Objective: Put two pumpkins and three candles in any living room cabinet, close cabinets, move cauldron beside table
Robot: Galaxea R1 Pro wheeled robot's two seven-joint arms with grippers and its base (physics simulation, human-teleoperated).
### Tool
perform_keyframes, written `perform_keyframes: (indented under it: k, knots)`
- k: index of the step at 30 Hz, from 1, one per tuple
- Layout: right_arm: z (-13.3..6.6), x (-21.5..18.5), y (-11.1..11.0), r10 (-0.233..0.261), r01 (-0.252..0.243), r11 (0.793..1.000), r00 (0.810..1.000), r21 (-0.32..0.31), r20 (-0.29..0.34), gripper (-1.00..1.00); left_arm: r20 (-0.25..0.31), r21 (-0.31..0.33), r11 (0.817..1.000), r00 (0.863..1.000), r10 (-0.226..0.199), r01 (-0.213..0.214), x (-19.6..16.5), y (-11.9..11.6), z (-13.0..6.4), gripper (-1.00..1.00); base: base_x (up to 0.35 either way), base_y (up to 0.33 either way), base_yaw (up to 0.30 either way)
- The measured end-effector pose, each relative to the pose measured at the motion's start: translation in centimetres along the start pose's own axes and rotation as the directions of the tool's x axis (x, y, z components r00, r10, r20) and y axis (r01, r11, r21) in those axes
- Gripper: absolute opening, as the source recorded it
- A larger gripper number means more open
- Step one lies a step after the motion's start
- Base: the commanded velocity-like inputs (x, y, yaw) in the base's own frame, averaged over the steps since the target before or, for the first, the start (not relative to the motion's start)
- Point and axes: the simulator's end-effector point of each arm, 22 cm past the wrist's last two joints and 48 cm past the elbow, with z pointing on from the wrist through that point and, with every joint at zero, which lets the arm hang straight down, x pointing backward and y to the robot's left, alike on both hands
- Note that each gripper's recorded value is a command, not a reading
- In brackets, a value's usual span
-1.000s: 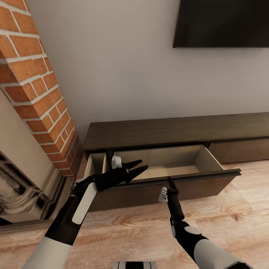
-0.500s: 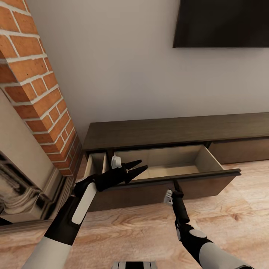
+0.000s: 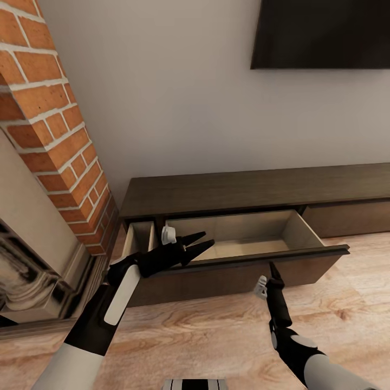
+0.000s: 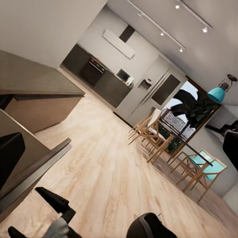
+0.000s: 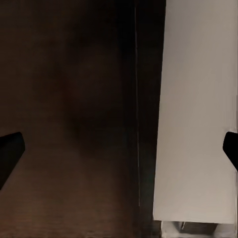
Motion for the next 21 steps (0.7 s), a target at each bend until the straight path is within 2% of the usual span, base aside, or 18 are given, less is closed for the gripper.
perform_keyframes:
  k: [7,10,16,21]
  knots:
    - [0.5,6.4,-1.1,0.011,-0.009,1.0,0.993,0.014,-0.117,1.0,-0.002,-0.004,1.0,1.0,-0.006,0.006,0.2,0.2,0.0,1.0,0.0,0.0,0.0]
    - [1.2,7.8,-2.1,0.007,-0.005,1.0,0.992,0.02,-0.13,1.0,-0.003,-0.005,1.0,1.0,-0.009,0.009,0.3,0.3,0.0,1.0,0.0,0.0,0.0]
    - [2.5,11.0,-3.4,0.069,-0.069,0.998,0.974,0.007,-0.214,1.0,-0.003,-0.004,1.0,1.0,-0.011,0.011,0.3,0.3,0.1,1.0,0.0,0.0,0.0]
    - [2.6,12.6,-3.9,0.062,-0.06,0.998,0.971,0.012,-0.229,1.0,-0.002,-0.004,1.0,1.0,-0.011,0.011,0.3,0.3,0.1,1.0,0.0,0.0,0.0]
